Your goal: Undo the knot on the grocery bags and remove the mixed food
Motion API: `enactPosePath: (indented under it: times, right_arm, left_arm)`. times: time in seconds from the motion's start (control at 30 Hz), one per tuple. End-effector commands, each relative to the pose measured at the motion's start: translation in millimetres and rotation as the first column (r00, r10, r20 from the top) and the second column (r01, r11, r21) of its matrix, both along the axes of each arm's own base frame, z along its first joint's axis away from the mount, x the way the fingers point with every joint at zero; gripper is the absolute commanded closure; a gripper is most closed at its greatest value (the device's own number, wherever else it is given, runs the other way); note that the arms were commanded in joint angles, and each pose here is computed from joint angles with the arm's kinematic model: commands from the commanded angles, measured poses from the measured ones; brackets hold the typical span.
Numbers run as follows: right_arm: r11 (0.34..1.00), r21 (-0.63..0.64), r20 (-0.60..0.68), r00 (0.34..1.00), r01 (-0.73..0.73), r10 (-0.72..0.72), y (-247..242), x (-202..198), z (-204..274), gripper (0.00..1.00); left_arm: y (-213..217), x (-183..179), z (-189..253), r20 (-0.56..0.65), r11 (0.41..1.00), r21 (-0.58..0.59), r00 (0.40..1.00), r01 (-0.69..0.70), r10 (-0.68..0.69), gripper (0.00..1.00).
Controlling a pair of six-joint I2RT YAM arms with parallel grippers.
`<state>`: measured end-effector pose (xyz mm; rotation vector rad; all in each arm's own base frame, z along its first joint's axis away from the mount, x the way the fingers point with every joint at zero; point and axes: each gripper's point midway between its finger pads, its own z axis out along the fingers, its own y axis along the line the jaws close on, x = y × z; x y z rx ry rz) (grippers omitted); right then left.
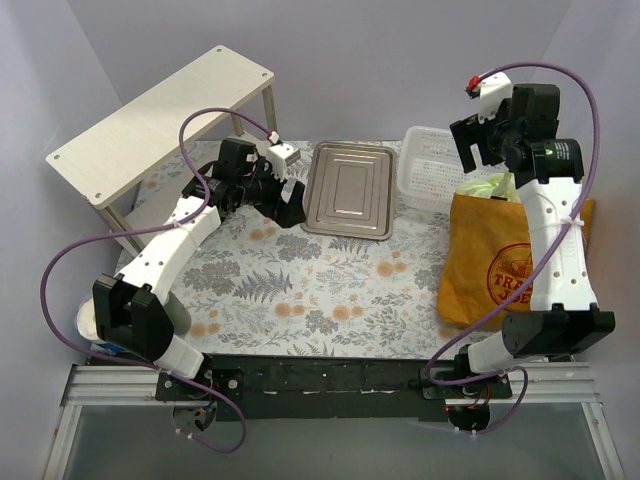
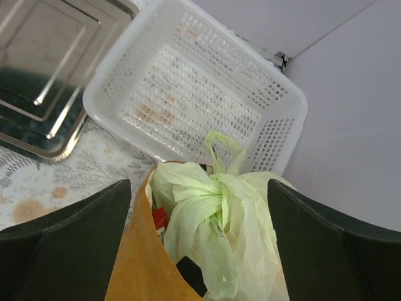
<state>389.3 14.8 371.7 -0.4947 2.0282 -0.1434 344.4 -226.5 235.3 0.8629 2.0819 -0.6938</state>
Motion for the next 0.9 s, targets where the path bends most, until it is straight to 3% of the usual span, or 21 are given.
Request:
enactPosePath:
  times: [0.0, 0.33, 0.53, 0.73, 0.87]
  right_arm:
    - [0.985, -0.172, -0.110, 0.994, -0.016, -0.003, -28, 6, -34, 0.03]
    - [0.935, -0.270, -0.364, 0.924, -0.229, 0.121, -34, 2, -87, 0.03]
    - [0.949, -0.176, -0.462, 0.873, -0.262, 0.155, -22, -16, -100, 0.04]
    - [0.966, -0.062, -0.598, 0.784, -0.253, 0.167, -12, -58, -135, 0.08]
    - [0.972, -0.059, -0.534, 0.830, -0.227, 0.161, -9, -66, -116, 0.09]
  left_arm:
    - [15, -3, -2, 0.023, 0.997, 0.059, 0.998, -0.055, 0.054, 0.02]
    - [-3, -15, -1, -0.030, 0.999, -0.024, 0.999, 0.032, -0.033, 0.02]
    - [-9, -15, -2, -0.051, 0.997, -0.045, 0.997, 0.057, -0.059, 0.02]
    - [-17, -10, -5, -0.070, 0.995, -0.072, 0.995, 0.070, -0.075, 0.02]
    - [-22, -8, -6, -0.084, 0.993, -0.091, 0.993, 0.076, -0.084, 0.02]
